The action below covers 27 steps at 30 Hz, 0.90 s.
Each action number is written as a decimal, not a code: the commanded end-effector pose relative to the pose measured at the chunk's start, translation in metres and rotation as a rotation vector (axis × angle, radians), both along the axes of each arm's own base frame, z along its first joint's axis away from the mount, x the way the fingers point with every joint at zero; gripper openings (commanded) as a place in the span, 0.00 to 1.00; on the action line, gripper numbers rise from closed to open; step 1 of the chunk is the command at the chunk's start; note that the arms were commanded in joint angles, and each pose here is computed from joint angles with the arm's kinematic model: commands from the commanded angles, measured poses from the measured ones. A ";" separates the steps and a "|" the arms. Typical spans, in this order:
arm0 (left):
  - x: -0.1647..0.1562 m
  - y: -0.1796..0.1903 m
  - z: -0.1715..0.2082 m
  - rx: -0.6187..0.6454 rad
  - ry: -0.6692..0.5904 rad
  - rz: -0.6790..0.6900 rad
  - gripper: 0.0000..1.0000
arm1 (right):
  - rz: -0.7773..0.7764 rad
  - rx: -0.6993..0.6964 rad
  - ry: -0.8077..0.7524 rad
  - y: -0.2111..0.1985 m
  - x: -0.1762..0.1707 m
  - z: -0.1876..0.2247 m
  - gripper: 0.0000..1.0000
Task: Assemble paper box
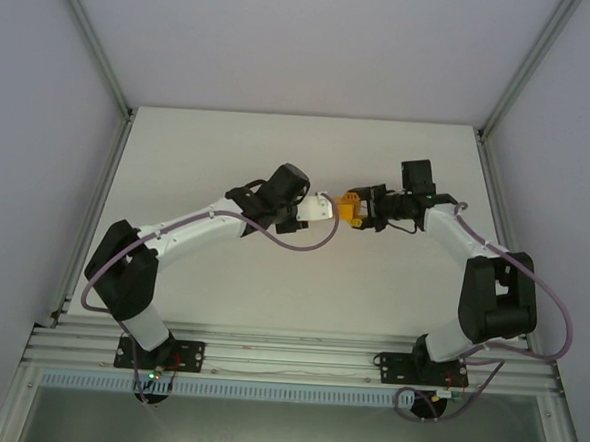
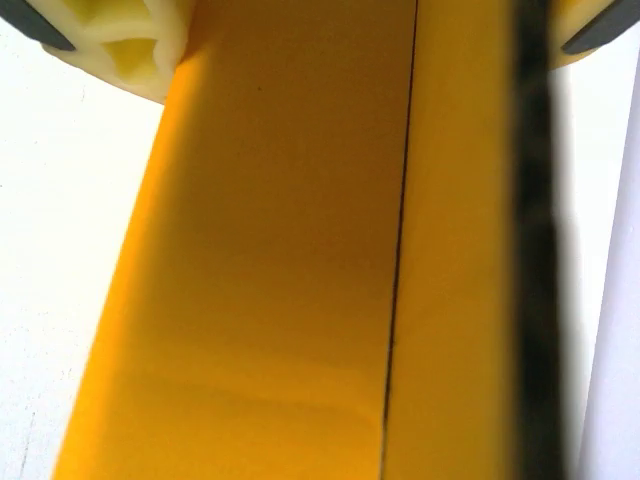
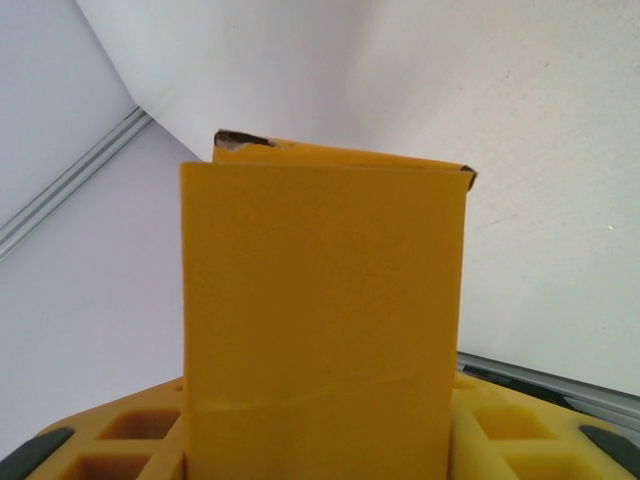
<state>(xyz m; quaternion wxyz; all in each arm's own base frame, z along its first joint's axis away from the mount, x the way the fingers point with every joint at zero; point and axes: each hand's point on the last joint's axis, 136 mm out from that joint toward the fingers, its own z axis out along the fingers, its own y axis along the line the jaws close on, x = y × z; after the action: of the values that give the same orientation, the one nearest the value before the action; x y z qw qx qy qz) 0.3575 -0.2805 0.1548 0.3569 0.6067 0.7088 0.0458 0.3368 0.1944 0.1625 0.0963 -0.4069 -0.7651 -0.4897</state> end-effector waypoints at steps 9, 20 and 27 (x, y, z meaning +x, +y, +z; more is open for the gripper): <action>0.000 0.011 -0.001 0.071 0.066 -0.009 0.31 | 0.006 -0.272 -0.224 -0.044 0.003 0.012 1.00; -0.048 0.028 -0.053 0.159 0.500 -0.128 0.35 | 0.155 -0.856 -1.273 -0.091 0.011 0.118 1.00; -0.048 0.022 -0.061 0.130 0.637 -0.166 0.36 | 0.566 -0.742 -1.339 -0.048 -0.011 0.085 0.90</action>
<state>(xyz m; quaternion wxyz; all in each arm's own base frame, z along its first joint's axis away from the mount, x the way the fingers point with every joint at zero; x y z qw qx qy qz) 0.3322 -0.2600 0.0998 0.1340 0.6577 0.7363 -0.0855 0.3353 0.1315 0.2543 -0.4218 0.0754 -0.8477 -0.3129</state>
